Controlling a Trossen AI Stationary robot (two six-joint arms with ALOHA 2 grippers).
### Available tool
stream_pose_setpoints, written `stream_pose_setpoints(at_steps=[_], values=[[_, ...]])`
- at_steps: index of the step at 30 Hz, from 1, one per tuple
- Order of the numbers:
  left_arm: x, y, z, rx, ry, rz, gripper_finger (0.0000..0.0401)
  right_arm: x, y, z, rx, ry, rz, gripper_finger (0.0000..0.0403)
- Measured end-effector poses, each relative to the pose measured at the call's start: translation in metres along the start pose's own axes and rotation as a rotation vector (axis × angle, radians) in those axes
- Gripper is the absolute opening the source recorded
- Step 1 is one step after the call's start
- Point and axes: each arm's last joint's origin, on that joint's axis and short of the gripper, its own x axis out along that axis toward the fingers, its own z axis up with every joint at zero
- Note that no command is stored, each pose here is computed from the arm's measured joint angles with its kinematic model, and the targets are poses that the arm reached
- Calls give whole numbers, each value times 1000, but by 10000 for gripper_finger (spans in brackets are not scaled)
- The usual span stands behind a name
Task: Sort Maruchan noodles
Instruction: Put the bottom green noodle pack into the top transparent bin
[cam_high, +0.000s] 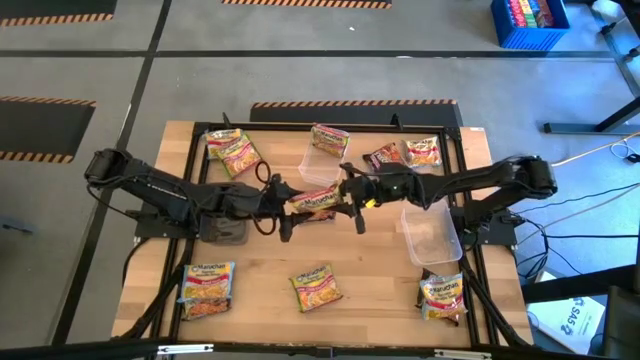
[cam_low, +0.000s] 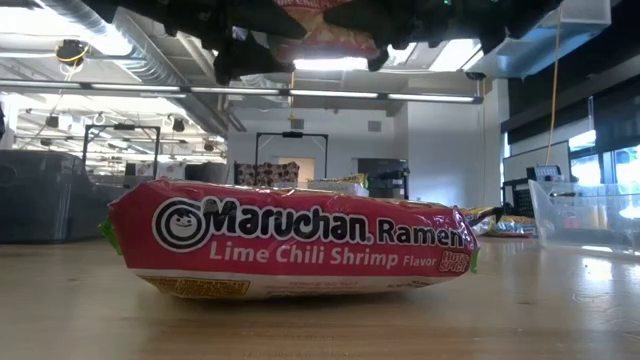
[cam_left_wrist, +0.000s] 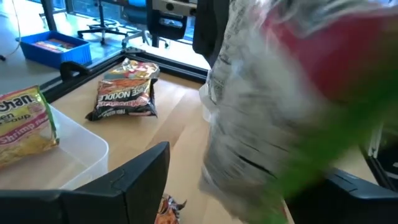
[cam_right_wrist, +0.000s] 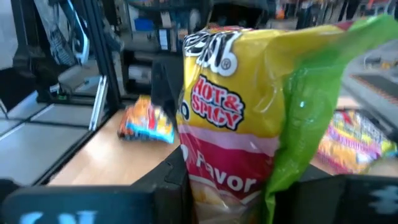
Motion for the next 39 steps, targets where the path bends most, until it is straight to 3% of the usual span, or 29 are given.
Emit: stream_pose_setpoints(at_steps=[9, 20, 26, 32, 36, 39], values=[[0, -1, 9, 41, -84, 11, 262, 10, -2, -2, -18, -94, -3, 108], [0, -1, 9, 112, -86, 14, 143, 10, -3, -3, 6, -92, -27, 125], [0, 0, 7, 130, -67, 22, 133, 9, -3, -5, 18, -49, -26, 179], [0, 5, -4, 173, 38, 83, 133, -14, -1, 2, 0, 121, -136, 245], [0, 7, -14, 204, 126, 94, 132, -34, 0, 8, -33, 223, -224, 267], [3, 8, -21, 225, 176, 104, 132, -39, 1, 16, -38, 179, -228, 272]])
